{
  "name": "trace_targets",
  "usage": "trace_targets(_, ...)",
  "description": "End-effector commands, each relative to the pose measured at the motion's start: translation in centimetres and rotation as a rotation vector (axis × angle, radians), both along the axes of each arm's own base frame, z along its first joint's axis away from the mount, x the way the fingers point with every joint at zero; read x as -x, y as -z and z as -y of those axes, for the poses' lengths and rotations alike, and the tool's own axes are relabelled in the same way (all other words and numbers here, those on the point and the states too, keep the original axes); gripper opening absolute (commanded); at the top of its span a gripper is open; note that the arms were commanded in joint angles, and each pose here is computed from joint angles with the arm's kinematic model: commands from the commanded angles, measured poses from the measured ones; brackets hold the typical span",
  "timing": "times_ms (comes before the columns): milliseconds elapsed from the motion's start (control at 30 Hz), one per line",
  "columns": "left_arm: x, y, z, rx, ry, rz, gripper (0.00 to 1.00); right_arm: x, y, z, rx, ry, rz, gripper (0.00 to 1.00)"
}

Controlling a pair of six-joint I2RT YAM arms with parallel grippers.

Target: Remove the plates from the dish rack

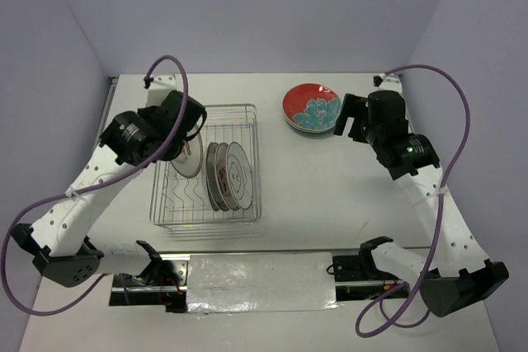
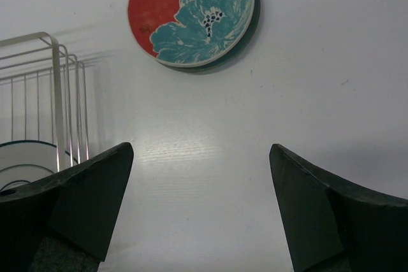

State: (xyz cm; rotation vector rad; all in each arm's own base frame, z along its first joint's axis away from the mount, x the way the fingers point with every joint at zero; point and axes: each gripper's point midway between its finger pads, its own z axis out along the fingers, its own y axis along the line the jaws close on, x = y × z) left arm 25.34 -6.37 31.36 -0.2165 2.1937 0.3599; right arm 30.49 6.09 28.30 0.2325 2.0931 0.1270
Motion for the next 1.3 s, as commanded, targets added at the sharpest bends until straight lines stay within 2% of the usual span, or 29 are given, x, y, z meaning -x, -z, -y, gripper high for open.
trace_targets(0,-0.4,-4.2,-2.3,-0.083,-0.091,0.113,0.0,0.7,-3.3,0.1,-0.006,-0.009,0.081,0.95)
trace_targets(33,-0.6,-6.2,-2.5,-0.064,-0.111,0.173,0.0,0.8,-3.7,-0.3,-0.025,-0.029,0.093,1.0)
trace_targets(100,-1.6,-7.8,-2.3,-0.086,-0.119,0.209,0.0,0.7,-5.4,-1.8,-0.082,-0.102,0.172,1.0)
trace_targets(167,-2.4,-11.0,-2.6,-0.074,-0.158,0.306,0.0,1.1,-6.8,-4.9,-0.19,-0.257,0.245,1.0)
trace_targets(233,-3.5,-13.7,-1.9,-0.041,-0.154,0.386,0.0,2.5,-7.0,-8.1,-0.303,-0.423,0.255,1.0)
trace_targets(267,-3.9,-14.3,-1.3,-0.007,-0.134,0.411,0.0,2.6,-8.7,-9.5,-0.35,-0.504,0.329,1.0)
trace_targets(300,-3.9,-14.5,-0.9,0.003,-0.078,0.418,0.0,4.2,-8.5,-11.9,-0.44,-0.647,0.309,1.0)
trace_targets(333,-4.3,-15.0,0.1,0.062,-0.023,0.449,0.0,4.8,-9.0,-13.0,-0.492,-0.711,0.315,1.0)
trace_targets(367,-3.8,-18.0,2.5,0.261,0.121,0.568,0.0,5.0,-10.8,-13.9,-0.536,-0.779,0.388,1.0)
trace_targets(400,-4.2,-16.2,4.7,0.31,0.219,0.556,0.0,5.3,-10.5,-14.8,-0.629,-0.809,0.351,1.0)
trace_targets(433,-3.8,-16.7,6.5,0.399,0.31,0.599,0.0,6.1,-12.2,-15.5,-0.664,-0.891,0.41,1.0)
trace_targets(467,-1.5,-21.0,8.2,0.6,0.459,0.751,0.0,6.2,-12.2,-15.9,-0.691,-0.911,0.409,1.0)
trace_targets(500,-1.5,-18.8,10.0,0.643,0.522,0.727,0.0,6.1,-12.5,-16.2,-0.727,-0.919,0.402,1.0)
trace_targets(567,0.7,-21.2,11.6,0.808,0.649,0.815,0.0,5.8,-13.6,-16.3,-0.728,-0.924,0.448,1.0)
trace_targets(600,0.7,-19.7,12.5,0.836,0.676,0.788,0.0,5.2,-13.1,-16.4,-0.727,-0.901,0.423,1.0)
trace_targets(767,2.6,-19.4,15.0,1.007,0.827,0.82,0.0,2.2,-11.8,-15.7,-0.691,-0.762,0.372,0.98)
trace_targets(967,1.9,-17.8,17.0,1.068,0.857,0.748,0.0,3.5,-11.6,-16.3,-0.716,-0.839,0.379,0.85)
trace_targets(1033,1.8,-17.4,17.0,1.083,0.853,0.743,0.0,3.4,-11.4,-16.0,-0.699,-0.817,0.385,0.76)
trace_targets(1100,2.0,-17.5,17.5,1.103,0.882,0.734,0.0,3.7,-11.4,-15.9,-0.688,-0.83,0.398,0.51)
trace_targets(1133,2.0,-17.7,17.7,1.106,0.893,0.73,0.0,3.8,-11.4,-15.9,-0.686,-0.835,0.401,0.09)
trace_targets(1167,2.0,-17.8,17.9,1.101,0.9,0.722,0.0,4.0,-11.2,-15.8,-0.683,-0.832,0.394,0.0)
trace_targets(1200,0.9,-16.1,18.2,1.063,0.861,0.662,0.15,3.8,-11.1,-15.5,-0.676,-0.81,0.395,0.0)
trace_targets(1233,0.5,-16.7,17.9,1.043,0.836,0.661,0.38,3.7,-10.9,-15.1,-0.664,-0.783,0.39,0.0)
trace_targets(1267,0.0,-16.0,17.6,1.004,0.8,0.628,0.64,3.3,-8.8,-14.3,-0.626,-0.719,0.312,0.0)
